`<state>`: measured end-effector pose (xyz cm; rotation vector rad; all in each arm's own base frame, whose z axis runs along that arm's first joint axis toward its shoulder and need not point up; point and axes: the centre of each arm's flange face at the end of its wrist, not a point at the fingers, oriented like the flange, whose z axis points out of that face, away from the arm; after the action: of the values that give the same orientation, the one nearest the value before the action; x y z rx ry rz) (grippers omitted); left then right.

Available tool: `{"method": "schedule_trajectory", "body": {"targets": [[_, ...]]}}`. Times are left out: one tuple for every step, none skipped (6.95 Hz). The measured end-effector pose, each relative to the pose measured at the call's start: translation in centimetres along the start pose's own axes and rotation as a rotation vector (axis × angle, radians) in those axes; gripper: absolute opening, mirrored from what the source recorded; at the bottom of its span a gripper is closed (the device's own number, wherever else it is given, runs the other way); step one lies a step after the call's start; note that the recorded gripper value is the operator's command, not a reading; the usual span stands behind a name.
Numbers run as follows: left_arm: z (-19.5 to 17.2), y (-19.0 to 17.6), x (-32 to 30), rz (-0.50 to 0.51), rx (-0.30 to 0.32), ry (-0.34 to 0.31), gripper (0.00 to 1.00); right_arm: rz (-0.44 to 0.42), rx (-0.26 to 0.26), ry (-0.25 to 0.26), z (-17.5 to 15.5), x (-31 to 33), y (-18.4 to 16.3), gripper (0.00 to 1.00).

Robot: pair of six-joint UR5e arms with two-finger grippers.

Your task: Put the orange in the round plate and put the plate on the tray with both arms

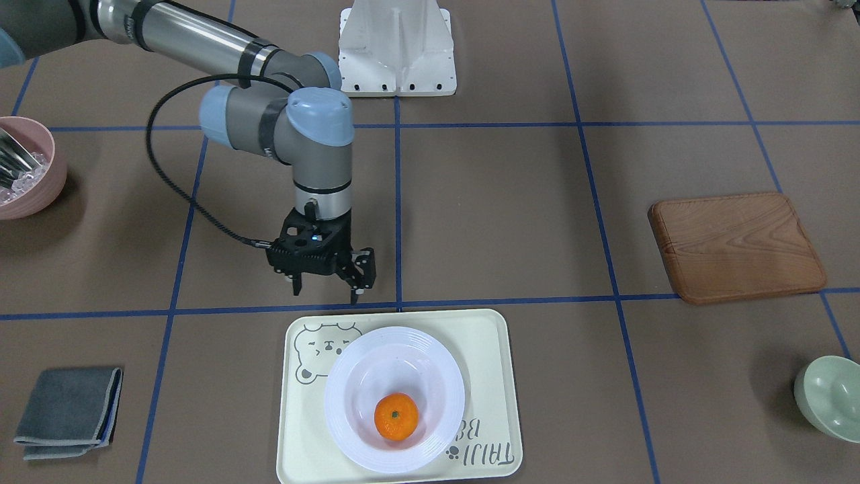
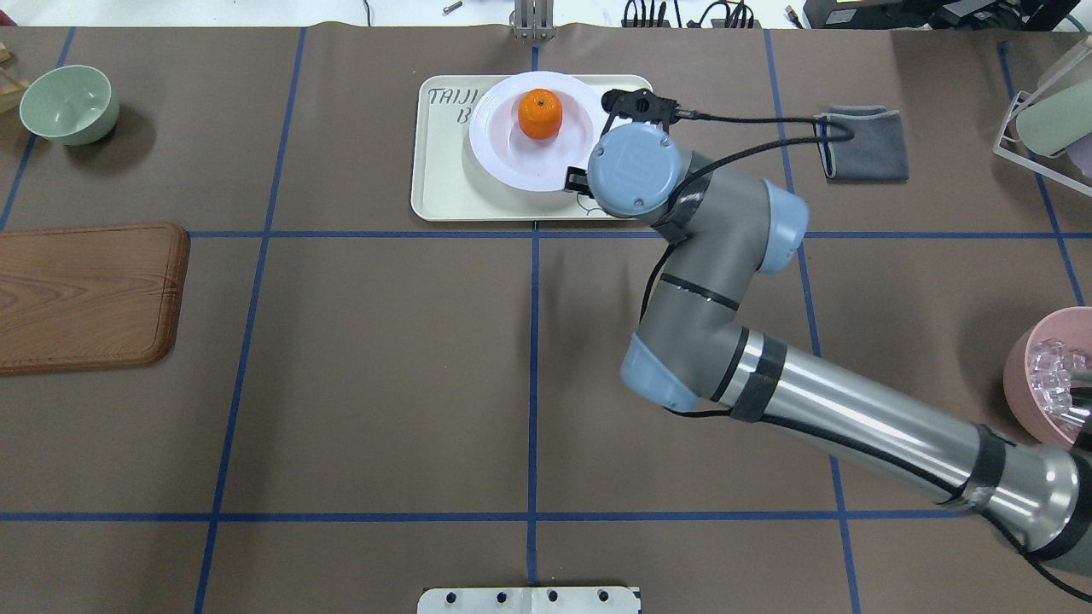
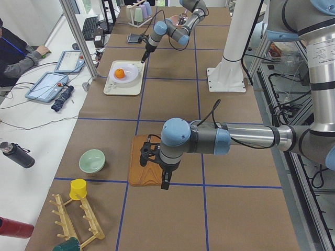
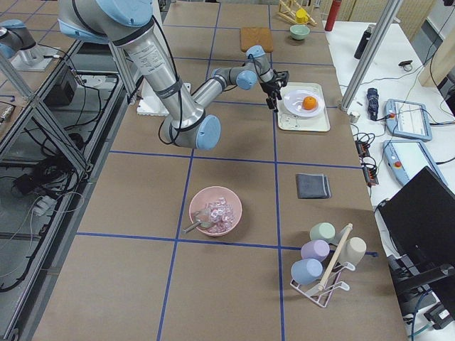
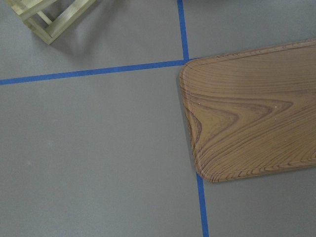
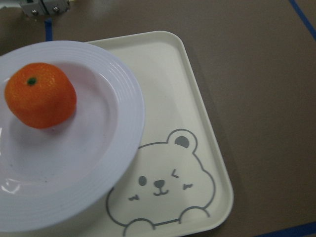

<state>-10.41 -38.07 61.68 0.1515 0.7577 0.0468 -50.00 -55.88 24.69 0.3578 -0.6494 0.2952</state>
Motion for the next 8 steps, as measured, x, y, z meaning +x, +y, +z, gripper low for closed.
{"method": "schedule_trajectory", "body": {"targets": [[0.2,0.1,-0.2,-0.005,-0.004,0.000,0.99,-0.131,-0.087,0.028,-1.1,5.7,-4.2,1.00],[0.5,0.2,-0.4,-0.017,-0.013,0.000,0.99,-0.246,-0.163,0.023,-2.7,12.1,-8.3,1.00],[0.8,0.2,-0.5,-0.049,-0.021,0.000,0.99,-0.326,-0.223,0.003,-4.5,18.9,-12.3,1.00],[1.0,-0.4,-0.2,-0.080,-0.028,0.000,0.99,-0.374,-0.263,-0.023,-6.0,25.9,-15.2,1.00],[1.6,-1.9,0.5,-0.084,-0.046,0.000,0.99,-0.406,-0.287,-0.045,-7.0,33.1,-16.5,1.00],[2.2,-4.2,1.1,-0.079,-0.070,0.001,0.99,-0.423,-0.300,-0.048,-7.8,39.4,-16.9,1.00],[2.4,-6.8,1.7,-0.064,-0.089,0.001,0.99,-0.425,-0.324,-0.038,-8.1,44.1,-16.9,1.00],[2.6,-9.1,2.0,-0.035,-0.105,0.003,0.99,-0.418,-0.356,-0.025,-8.0,47.2,-16.8,1.00]]}}
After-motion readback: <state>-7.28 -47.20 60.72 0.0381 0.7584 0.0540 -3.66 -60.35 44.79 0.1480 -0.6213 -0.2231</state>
